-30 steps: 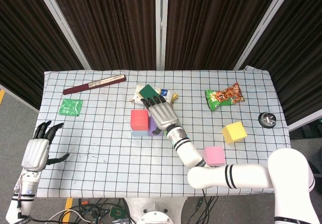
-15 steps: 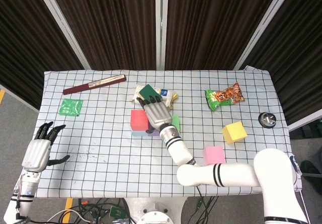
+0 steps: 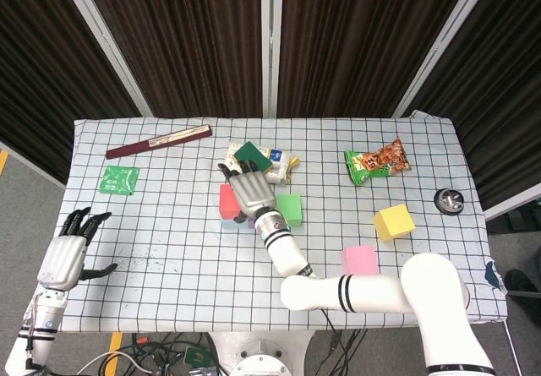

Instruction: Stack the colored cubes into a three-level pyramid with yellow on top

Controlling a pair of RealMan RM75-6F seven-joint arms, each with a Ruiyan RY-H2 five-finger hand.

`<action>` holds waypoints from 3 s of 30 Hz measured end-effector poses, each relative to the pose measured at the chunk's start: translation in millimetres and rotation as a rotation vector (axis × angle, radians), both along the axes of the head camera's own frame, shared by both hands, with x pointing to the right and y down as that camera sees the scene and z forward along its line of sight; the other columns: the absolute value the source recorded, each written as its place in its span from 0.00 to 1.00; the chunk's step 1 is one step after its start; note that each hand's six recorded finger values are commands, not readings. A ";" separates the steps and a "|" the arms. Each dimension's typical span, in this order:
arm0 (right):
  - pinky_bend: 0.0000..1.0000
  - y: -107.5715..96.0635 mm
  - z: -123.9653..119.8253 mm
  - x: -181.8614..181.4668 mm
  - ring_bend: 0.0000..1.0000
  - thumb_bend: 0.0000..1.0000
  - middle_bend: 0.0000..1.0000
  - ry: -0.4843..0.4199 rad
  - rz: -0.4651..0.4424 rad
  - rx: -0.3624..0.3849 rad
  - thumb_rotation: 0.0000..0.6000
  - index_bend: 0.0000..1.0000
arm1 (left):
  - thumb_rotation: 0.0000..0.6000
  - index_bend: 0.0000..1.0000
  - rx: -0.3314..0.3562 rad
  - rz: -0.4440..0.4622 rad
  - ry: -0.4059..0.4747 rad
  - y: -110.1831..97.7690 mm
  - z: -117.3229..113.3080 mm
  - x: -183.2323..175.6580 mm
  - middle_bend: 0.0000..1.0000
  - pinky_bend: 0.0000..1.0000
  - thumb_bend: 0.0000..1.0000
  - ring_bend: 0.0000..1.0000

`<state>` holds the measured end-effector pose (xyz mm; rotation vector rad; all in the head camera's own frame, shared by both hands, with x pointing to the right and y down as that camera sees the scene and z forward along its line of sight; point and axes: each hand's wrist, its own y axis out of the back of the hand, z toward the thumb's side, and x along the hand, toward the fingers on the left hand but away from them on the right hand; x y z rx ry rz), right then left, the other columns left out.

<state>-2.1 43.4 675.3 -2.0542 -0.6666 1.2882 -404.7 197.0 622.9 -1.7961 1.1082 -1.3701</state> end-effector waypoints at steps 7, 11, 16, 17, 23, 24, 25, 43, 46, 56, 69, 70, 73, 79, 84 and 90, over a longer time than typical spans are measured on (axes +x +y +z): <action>0.00 -0.1 -0.8 -4.6 0.01 0.04 0.38 -0.001 0.012 0.041 1.00 0.00 | 1.00 0.15 -0.001 0.004 -0.009 0.0 0.8 0.4 0.18 0.04 0.00 0.02; 0.00 -0.8 -3.9 -4.6 0.03 0.07 0.41 -0.009 0.015 0.057 1.00 0.00 | 1.00 0.15 0.019 0.002 -0.012 -1.1 -0.3 1.0 0.18 0.04 0.00 0.02; 0.00 -4.0 -10.0 -2.3 0.03 0.09 0.42 -0.022 0.020 0.070 1.00 0.00 | 1.00 0.15 0.042 -0.008 -0.017 -2.0 -1.0 -0.2 0.18 0.04 0.00 0.02; 0.00 -4.7 -12.0 -1.8 0.03 0.09 0.42 -0.027 0.021 0.073 1.00 0.00 | 1.00 0.15 0.045 -0.009 -0.018 -2.1 -1.2 -0.5 0.18 0.04 0.00 0.02; 0.00 -7.1 -24.7 3.8 0.03 0.09 0.43 -0.043 -0.001 0.094 1.00 0.00 | 1.00 0.15 0.053 -0.019 -0.023 -2.4 0.0 -2.6 0.18 0.04 0.00 0.02; 0.00 -7.1 -26.5 5.4 0.03 0.09 0.43 -0.044 -0.007 0.098 1.00 0.00 | 1.00 0.15 0.052 -0.019 -0.025 -2.6 0.6 -2.6 0.18 0.04 0.00 0.02; 0.00 -7.0 -28.1 7.2 0.03 0.09 0.43 -0.043 -0.014 0.101 1.00 0.00 | 1.00 0.15 0.051 -0.019 -0.026 -2.5 0.9 -2.5 0.18 0.04 0.00 0.02; 0.00 -2.2 -15.8 34.9 0.03 0.09 0.44 -0.036 -0.044 0.070 1.00 0.00 | 1.00 0.15 0.051 -0.006 -0.016 -1.7 3.7 2.1 0.18 0.04 0.00 0.02; 0.00 -1.2 -13.6 34.6 0.03 0.09 0.44 -0.038 -0.049 0.062 1.00 0.00 | 1.00 0.15 0.050 -0.007 -0.018 -2.1 4.4 1.6 0.18 0.04 0.00 0.02; 0.00 -2.4 -8.4 33.6 0.03 0.09 0.44 -0.036 -0.065 0.053 1.00 0.00 | 1.00 0.15 0.046 -0.004 -0.019 -0.8 5.9 2.5 0.18 0.04 0.00 0.02; 0.00 -2.0 -5.8 32.9 0.03 0.09 0.44 -0.036 -0.066 0.051 1.00 0.00 | 1.00 0.15 0.039 -0.005 -0.018 0.0 6.9 2.0 0.18 0.04 0.00 0.02; 0.00 -2.0 -5.6 32.9 0.03 0.09 0.44 -0.034 -0.065 0.052 1.00 0.00 | 1.00 0.15 0.038 -0.005 -0.017 -0.1 7.0 2.2 0.18 0.04 0.00 0.02; 0.00 -1.8 -4.7 32.2 0.03 0.09 0.44 -0.034 -0.063 0.050 1.00 0.00 | 1.00 0.15 0.029 -0.005 -0.011 0.0 8.8 2.6 0.18 0.04 0.00 0.02; 0.00 -2.9 -3.9 30.9 0.03 0.10 0.44 -0.031 -0.061 0.055 1.00 0.00 | 1.00 0.15 0.029 -0.013 -0.011 -0.3 9.4 0.5 0.18 0.04 0.00 0.03; 0.00 -2.6 -1.5 30.3 0.03 0.10 0.44 -0.027 -0.058 0.052 1.00 0.00 | 1.00 0.15 0.027 -0.011 -0.011 -0.1 10.0 0.9 0.18 0.04 0.00 0.02; 0.00 -3.0 -0.3 28.4 0.03 0.10 0.44 -0.032 -0.051 0.046 1.00 0.00 | 1.00 0.15 0.032 -0.015 -0.002 -1.0 8.8 0.9 0.18 0.04 0.00 0.02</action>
